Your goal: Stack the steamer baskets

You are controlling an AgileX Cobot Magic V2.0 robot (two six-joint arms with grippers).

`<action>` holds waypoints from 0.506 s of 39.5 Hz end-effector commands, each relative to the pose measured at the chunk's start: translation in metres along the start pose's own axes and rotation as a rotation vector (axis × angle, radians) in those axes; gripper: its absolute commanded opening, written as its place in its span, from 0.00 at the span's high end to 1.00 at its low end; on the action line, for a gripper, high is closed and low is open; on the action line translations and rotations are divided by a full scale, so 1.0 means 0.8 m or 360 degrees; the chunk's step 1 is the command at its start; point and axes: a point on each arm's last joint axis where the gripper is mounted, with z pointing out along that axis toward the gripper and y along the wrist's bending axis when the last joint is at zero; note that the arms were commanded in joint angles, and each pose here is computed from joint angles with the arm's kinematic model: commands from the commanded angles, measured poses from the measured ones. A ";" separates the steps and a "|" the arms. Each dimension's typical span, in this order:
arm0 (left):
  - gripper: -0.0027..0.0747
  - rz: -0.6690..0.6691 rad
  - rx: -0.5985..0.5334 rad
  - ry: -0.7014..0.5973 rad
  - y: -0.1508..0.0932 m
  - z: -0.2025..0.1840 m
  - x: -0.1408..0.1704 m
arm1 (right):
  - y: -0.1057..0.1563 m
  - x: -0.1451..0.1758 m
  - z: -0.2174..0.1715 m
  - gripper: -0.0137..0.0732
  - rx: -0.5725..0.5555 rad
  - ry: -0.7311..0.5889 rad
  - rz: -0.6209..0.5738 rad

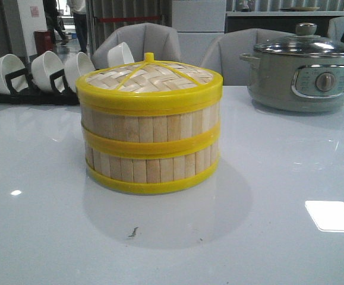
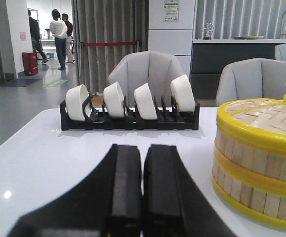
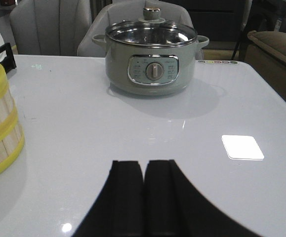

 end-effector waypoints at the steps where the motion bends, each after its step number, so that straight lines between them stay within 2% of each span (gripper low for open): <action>1: 0.85 0.0001 0.0010 -0.0143 -0.001 -0.002 -0.010 | 0.000 -0.021 -0.004 0.78 0.0000 -0.0174 -0.0025; 10: 0.85 0.0001 0.0010 -0.0143 -0.001 -0.002 -0.010 | 0.000 -0.007 -0.010 0.78 -0.0005 -0.0284 -0.0025; 20: 0.85 0.0001 0.0010 -0.0143 -0.001 -0.002 -0.010 | -0.001 0.033 -0.011 0.81 -0.0013 -0.0394 -0.0026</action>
